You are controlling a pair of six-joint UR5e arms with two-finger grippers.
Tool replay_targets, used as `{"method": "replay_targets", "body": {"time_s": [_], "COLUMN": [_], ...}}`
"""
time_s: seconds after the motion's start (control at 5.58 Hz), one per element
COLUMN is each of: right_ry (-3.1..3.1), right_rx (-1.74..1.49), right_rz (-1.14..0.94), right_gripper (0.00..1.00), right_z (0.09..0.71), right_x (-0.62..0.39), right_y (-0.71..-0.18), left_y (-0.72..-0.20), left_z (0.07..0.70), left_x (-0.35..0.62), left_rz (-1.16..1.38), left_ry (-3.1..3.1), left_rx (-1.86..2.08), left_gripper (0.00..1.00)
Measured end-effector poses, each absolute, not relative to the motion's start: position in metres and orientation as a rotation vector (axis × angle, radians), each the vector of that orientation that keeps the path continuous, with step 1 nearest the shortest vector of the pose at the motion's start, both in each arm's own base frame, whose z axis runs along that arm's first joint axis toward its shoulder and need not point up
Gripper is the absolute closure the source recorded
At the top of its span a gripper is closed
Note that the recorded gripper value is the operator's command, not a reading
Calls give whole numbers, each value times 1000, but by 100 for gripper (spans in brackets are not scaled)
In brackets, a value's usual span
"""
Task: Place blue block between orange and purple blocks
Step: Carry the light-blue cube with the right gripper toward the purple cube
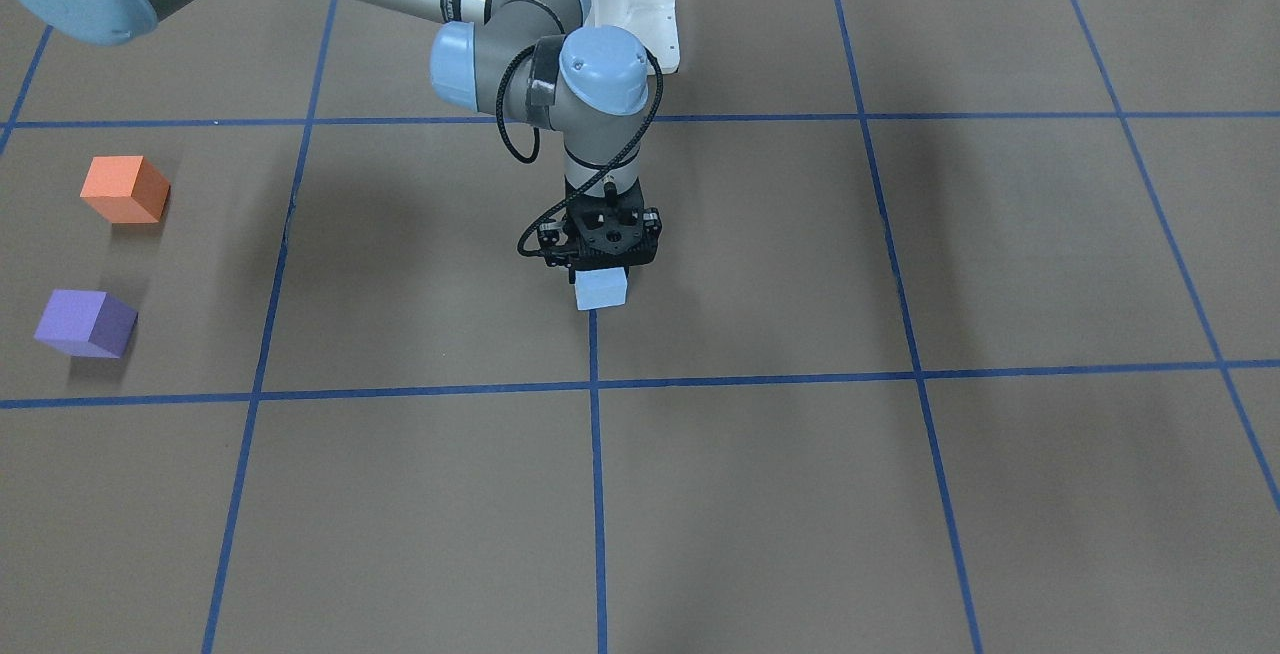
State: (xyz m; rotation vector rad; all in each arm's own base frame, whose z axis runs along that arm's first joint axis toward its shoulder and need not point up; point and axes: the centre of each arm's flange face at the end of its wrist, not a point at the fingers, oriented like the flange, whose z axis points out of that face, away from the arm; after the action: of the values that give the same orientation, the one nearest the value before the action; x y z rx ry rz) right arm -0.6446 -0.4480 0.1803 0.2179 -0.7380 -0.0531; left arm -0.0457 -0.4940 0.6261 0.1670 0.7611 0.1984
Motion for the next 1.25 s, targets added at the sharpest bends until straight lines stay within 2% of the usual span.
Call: {"method": "replay_targets", "body": {"time_s": [0.36,0.54,1.08,1.25], "right_ry": [-798,-829,-889,-860], "right_rx": [235,242,207,182], "right_rz": [-80,-100,-85,-72], "right_gripper": [95,95,99,98], "right_z": [179,199,284,337], "right_x": [-610,-555,-317,-257], "right_y": [-452,-459,-520,-515], "left_y": [-493,-489,-480,-478], "left_z": [627,631,643,644], "left_x": [-46,-46,-47,-47], "left_rz": [197,191,157,152], "left_ry": [762,762,763,764], "left_rx": [165,156,121,117], "left_gripper": [0,0,0,0]}}
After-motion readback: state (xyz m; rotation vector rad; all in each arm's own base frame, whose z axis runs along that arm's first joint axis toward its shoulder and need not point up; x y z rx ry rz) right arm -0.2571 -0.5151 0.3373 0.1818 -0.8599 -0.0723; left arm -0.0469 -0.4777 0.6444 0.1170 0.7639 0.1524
